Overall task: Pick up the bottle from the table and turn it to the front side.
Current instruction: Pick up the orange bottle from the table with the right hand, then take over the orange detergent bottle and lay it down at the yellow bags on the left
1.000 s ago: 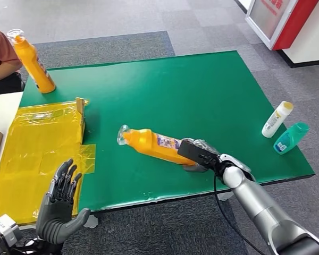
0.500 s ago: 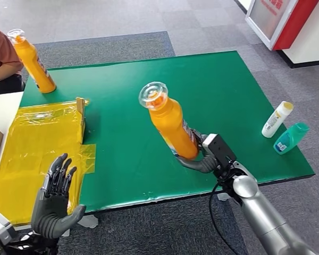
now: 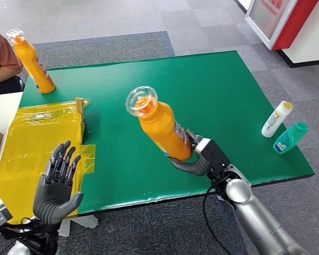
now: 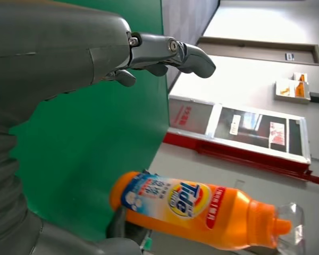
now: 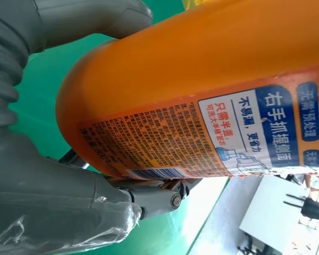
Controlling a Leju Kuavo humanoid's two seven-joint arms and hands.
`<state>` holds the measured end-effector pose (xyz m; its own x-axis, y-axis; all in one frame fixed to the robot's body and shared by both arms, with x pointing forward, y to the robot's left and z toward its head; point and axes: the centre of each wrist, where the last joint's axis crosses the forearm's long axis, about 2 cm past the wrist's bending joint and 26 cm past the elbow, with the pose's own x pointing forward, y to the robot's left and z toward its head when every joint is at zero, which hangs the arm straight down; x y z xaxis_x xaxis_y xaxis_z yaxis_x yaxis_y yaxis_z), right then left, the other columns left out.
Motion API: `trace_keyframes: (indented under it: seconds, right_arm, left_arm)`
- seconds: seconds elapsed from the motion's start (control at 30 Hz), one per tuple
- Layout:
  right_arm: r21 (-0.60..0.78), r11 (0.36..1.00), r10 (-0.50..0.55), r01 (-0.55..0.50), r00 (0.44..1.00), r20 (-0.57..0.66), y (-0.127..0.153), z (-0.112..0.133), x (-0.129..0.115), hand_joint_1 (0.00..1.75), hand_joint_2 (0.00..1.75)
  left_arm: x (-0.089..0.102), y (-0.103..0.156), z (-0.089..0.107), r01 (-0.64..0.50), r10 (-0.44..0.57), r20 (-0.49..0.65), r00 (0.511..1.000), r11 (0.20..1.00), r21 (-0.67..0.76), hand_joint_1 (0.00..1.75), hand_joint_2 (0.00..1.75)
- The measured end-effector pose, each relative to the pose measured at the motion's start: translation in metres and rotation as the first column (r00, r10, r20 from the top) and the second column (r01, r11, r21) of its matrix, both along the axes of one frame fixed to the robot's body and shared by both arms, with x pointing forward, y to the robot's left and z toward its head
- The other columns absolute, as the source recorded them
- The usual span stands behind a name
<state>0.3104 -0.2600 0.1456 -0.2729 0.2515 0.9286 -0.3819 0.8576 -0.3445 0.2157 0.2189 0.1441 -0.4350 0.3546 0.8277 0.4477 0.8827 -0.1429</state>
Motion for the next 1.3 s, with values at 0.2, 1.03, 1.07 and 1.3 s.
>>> trace_keyframes:
  seconds: [0.2,1.03,1.07,1.3]
  right_arm:
    - [-0.003,0.999,0.039,-0.039,0.999,0.033,0.038,-0.001,-0.007,1.75,1.75]
    - [0.021,0.981,0.193,-0.194,0.98,0.048,0.095,0.0,-0.022,1.75,1.75]
    - [0.02,0.98,0.195,-0.196,0.98,0.046,0.097,0.0,-0.022,1.75,1.75]
    - [0.015,0.979,0.205,-0.206,0.978,0.036,0.104,0.0,-0.019,1.75,1.75]
  left_arm:
    - [0.012,-0.011,0.011,0.045,-0.045,0.007,0.999,0.998,-0.051,0.0,1.75]
    - [0.018,-0.039,0.017,0.162,-0.162,0.008,0.987,0.987,-0.012,0.0,1.75]
    - [0.018,-0.041,0.017,0.182,-0.182,0.011,0.983,0.983,-0.014,0.0,1.75]
    - [0.018,-0.048,0.021,0.232,-0.232,0.026,0.972,0.973,-0.004,0.0,1.75]
